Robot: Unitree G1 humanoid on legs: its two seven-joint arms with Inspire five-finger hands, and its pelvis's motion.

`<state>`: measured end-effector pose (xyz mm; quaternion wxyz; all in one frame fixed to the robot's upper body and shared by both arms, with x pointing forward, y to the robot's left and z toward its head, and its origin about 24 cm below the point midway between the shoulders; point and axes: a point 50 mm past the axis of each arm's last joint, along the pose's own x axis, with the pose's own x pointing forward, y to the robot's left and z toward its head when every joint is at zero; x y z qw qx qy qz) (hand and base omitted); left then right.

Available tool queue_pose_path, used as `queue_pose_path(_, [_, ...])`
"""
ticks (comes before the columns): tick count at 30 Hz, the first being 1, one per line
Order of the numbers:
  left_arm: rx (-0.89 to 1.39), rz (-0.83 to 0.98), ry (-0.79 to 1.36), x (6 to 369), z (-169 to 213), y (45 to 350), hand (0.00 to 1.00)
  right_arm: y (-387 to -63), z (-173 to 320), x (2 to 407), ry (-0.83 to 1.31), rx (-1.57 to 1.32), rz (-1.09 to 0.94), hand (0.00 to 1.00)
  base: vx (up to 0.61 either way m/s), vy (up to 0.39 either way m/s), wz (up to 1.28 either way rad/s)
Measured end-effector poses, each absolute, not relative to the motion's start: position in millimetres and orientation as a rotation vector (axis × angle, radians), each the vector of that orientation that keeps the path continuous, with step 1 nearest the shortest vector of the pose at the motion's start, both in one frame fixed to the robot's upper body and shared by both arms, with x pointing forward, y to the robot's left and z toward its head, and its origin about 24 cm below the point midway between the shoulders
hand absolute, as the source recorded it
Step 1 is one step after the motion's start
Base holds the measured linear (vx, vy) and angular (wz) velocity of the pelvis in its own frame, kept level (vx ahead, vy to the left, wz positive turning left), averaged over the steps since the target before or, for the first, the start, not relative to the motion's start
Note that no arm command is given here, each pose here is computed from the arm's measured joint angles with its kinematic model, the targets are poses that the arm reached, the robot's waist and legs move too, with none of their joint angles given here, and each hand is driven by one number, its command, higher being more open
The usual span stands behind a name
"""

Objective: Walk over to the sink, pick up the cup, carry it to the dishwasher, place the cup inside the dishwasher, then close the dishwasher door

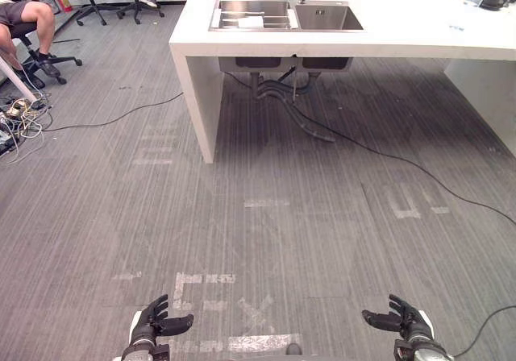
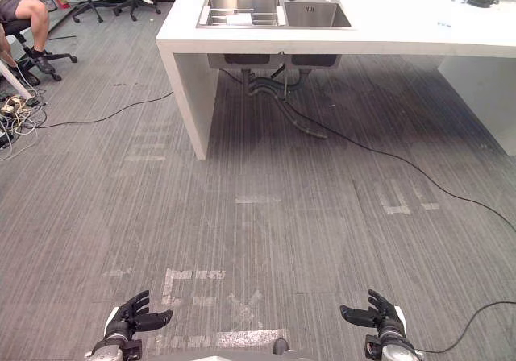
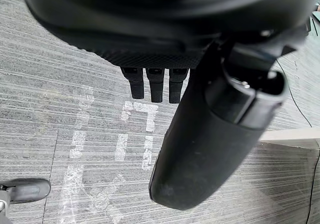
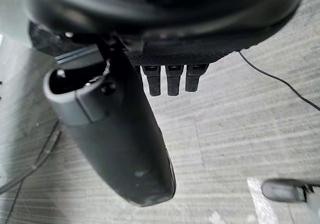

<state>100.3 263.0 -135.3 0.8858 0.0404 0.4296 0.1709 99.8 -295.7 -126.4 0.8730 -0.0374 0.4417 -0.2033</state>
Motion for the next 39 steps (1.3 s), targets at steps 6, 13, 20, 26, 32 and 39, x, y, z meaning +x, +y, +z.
queue_pose_path(6, [0.061,0.368,0.904,98.4,-137.6,260.9,0.90,-295.3,-127.4,103.9,0.925,-0.057,-0.439,0.90,0.01,0.005,0.03])
queue_pose_path(13, [0.016,0.383,0.924,93.3,-142.8,251.2,0.90,-292.9,-126.9,111.5,0.905,-0.023,-0.458,0.90,-0.02,-0.001,0.01])
queue_pose_path(20, [0.005,0.407,0.931,89.7,-143.7,251.1,0.90,-284.0,-128.8,118.2,0.892,0.016,-0.468,0.90,-0.05,-0.018,-0.08])
queue_pose_path(26, [-0.021,0.412,0.879,102.9,-139.8,245.2,0.90,-278.0,-130.6,119.9,0.892,0.032,-0.480,0.90,0.01,-0.019,-0.07])
queue_pose_path(32, [-0.004,0.382,0.863,115.6,-137.8,239.3,0.90,-261.6,-137.4,118.1,0.929,0.050,-0.438,0.90,0.22,-0.026,0.08])
queue_pose_path(39, [-0.015,0.363,0.761,158.3,-124.3,235.6,0.90,-266.0,-133.1,127.6,0.907,0.029,-0.434,0.90,0.59,-0.212,0.37])
